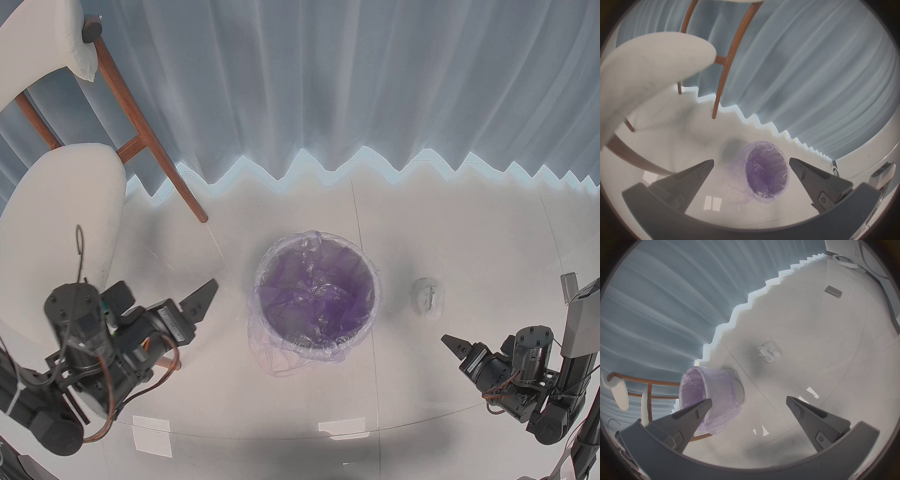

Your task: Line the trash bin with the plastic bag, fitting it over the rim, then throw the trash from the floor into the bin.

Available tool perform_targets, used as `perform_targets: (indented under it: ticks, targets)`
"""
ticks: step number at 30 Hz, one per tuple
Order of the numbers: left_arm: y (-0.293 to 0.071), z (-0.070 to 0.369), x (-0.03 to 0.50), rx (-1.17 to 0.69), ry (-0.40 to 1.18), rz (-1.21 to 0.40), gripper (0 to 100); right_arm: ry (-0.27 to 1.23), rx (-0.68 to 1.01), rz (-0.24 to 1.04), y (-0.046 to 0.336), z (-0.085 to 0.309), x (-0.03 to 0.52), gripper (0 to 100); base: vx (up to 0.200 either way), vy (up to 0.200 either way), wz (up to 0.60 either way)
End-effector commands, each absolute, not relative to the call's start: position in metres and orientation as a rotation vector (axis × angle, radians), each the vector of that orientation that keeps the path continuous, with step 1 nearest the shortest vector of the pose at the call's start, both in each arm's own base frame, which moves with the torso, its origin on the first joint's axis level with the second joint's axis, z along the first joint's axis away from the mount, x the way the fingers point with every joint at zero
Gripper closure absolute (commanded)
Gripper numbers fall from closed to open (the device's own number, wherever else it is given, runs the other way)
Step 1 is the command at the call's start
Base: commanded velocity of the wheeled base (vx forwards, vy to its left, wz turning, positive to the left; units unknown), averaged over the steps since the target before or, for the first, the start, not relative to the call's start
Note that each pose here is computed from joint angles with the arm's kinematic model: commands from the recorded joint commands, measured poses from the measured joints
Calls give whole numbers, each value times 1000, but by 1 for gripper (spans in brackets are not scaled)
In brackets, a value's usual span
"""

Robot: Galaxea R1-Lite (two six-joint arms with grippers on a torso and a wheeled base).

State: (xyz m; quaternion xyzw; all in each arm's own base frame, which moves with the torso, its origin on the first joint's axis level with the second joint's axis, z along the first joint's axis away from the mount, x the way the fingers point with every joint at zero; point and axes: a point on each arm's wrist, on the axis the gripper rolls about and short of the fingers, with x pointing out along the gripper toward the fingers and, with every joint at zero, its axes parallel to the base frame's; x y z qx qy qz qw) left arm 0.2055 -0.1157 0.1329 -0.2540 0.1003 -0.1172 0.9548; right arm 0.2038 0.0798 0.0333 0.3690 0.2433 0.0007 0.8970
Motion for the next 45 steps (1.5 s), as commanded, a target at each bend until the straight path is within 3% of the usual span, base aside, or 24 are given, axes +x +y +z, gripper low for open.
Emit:
perform_targets:
  ticks: [1,8,12,17,30,45]
  targets:
    - [-79,147,162,-518,100,-222,0,460,711,15,66,34,222,0,0,0,0]
    - [-65,153,145,-534,46,-208,0,414,698,-3,40,36,248,0,0,0,0]
    - [-60,147,128,-493,71,-306,0,429,692,11,30,35,259,0,0,0,0]
    - [-58,152,122,-440,54,-411,0,451,610,19,30,32,276,0,0,0,0]
    - [-49,147,118,-337,35,-369,0,517,353,31,26,9,325,0,0,0,0]
    - [-51,138,116,-241,113,-427,0,553,286,-18,32,-19,343,0,0,0,0]
